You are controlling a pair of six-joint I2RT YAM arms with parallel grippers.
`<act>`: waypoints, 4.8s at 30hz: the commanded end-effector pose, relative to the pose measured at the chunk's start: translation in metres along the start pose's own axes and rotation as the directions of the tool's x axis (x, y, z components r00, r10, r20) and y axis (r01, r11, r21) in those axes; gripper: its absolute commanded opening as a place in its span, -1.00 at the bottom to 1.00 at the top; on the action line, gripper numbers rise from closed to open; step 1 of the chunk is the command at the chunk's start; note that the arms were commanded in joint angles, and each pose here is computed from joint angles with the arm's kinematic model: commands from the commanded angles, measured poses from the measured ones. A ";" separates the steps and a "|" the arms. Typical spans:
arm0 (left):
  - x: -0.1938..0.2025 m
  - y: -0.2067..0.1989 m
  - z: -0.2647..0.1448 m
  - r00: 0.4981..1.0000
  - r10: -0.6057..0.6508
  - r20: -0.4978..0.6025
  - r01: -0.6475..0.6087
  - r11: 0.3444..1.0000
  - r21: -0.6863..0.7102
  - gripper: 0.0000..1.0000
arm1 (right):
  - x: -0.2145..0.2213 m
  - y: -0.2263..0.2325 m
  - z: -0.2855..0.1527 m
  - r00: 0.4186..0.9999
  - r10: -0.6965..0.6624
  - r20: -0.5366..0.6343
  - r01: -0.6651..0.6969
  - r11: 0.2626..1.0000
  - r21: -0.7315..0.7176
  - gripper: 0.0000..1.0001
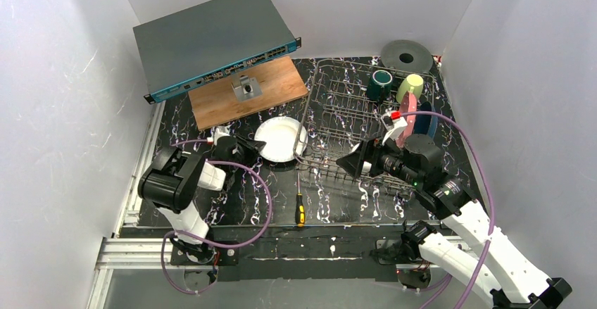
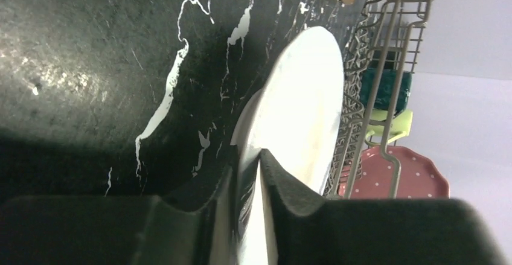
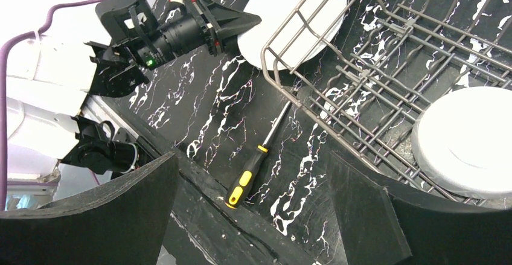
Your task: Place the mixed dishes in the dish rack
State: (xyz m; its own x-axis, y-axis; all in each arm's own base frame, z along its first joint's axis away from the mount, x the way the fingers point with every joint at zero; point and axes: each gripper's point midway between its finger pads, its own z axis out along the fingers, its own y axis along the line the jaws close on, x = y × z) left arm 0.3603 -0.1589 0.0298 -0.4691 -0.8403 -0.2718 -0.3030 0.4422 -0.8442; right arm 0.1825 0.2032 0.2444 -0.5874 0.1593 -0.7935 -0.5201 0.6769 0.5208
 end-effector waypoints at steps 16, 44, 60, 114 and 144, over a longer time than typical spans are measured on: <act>-0.093 -0.017 -0.145 0.881 0.405 0.244 -0.345 0.903 -0.255 -1.00 | -0.018 0.011 0.001 0.999 -0.004 0.037 0.005 1.000 -0.028 0.96; -0.008 -0.158 -0.302 0.940 0.298 0.165 -0.339 0.778 0.529 -1.00 | -0.009 0.146 0.056 0.951 0.047 -0.304 -0.200 0.845 -0.496 0.96; 0.001 -0.154 -0.299 0.966 0.238 0.104 -0.253 0.773 0.582 -1.00 | -0.010 0.182 0.076 0.960 0.193 -0.201 -0.264 0.862 -0.433 0.70; -0.043 -0.038 -0.287 0.810 0.584 0.054 -0.571 0.806 -0.154 0.96 | -0.140 -0.070 -0.003 0.967 -0.048 0.252 -0.143 0.716 0.684 -0.97; -0.043 -0.027 -0.286 0.818 0.572 0.062 -0.554 0.812 -0.183 0.96 | -0.146 -0.182 0.020 0.999 -0.010 0.044 -0.042 0.141 0.989 -0.97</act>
State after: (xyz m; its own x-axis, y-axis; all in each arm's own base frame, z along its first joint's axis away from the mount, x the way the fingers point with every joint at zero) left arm 0.1536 -0.0476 0.2005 -0.5016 -0.4587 -0.7334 -0.1276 0.8778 -0.4618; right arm 0.3825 0.1195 0.2219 -0.6524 0.2287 -0.7226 0.4423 0.8890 -0.1180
